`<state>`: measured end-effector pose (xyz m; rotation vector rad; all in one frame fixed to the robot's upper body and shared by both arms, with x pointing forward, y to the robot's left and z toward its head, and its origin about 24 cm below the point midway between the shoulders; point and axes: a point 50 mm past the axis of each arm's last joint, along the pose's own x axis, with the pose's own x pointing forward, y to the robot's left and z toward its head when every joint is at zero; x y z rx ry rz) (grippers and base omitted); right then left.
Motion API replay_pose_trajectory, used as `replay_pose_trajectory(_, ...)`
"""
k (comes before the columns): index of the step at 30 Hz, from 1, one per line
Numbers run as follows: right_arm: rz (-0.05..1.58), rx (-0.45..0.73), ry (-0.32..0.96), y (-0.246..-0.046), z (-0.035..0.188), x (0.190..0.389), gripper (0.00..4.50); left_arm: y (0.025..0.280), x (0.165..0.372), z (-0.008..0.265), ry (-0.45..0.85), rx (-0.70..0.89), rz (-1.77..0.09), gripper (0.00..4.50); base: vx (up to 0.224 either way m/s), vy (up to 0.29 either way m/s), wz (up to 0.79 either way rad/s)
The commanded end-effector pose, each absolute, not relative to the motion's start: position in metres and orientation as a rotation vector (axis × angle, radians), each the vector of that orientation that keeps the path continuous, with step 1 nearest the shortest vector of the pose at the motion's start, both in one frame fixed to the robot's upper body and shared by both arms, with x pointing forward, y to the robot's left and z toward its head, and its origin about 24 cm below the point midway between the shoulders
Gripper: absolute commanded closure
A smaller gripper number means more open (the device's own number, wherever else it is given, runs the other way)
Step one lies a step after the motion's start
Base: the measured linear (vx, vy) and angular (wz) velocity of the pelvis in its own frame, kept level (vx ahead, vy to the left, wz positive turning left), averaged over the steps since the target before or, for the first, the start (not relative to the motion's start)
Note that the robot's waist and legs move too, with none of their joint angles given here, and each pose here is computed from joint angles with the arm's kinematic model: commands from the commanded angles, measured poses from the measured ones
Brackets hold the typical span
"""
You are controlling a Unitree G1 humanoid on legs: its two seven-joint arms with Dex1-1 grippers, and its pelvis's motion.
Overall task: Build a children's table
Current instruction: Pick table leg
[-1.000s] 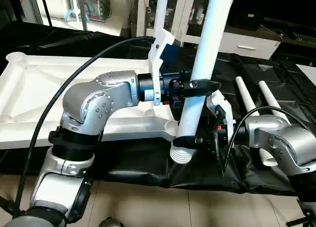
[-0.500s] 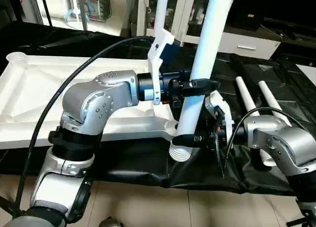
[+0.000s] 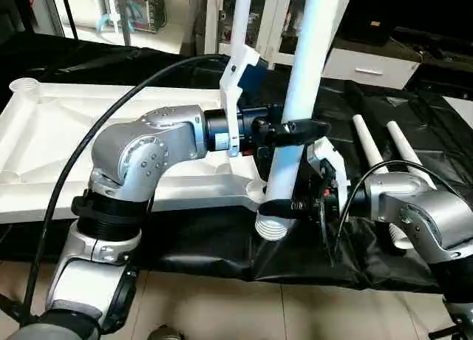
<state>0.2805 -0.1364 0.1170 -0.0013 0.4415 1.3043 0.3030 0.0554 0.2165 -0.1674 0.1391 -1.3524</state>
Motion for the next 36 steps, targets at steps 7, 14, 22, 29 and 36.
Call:
replay_pose_trajectory(7,1.123,0.007,0.297,-0.157,0.143,0.306,2.59,0.061,0.307,0.226,0.124,-0.186,-1.321,0.68,0.000,0.000,0.00)
replay_pose_trajectory(14,0.881,0.018,0.224,-0.185,0.152,0.323,2.60,0.090,0.319,0.232,-0.007,-0.180,-1.156,0.20,0.000,0.000,0.00)
replay_pose_trajectory(22,0.579,0.014,0.174,-0.197,0.132,0.325,2.60,0.112,0.331,0.178,0.008,0.125,-0.899,0.00,0.000,0.000,0.00)
replay_pose_trajectory(29,0.436,-0.131,0.106,-0.196,0.123,0.323,2.60,0.120,0.332,0.150,0.042,0.130,-0.666,0.00,0.000,0.000,0.00)
replay_pose_trajectory(36,0.382,-0.042,0.098,-0.179,0.110,0.284,2.60,0.173,0.297,0.103,0.050,0.093,-0.141,0.00,0.000,0.000,0.00)
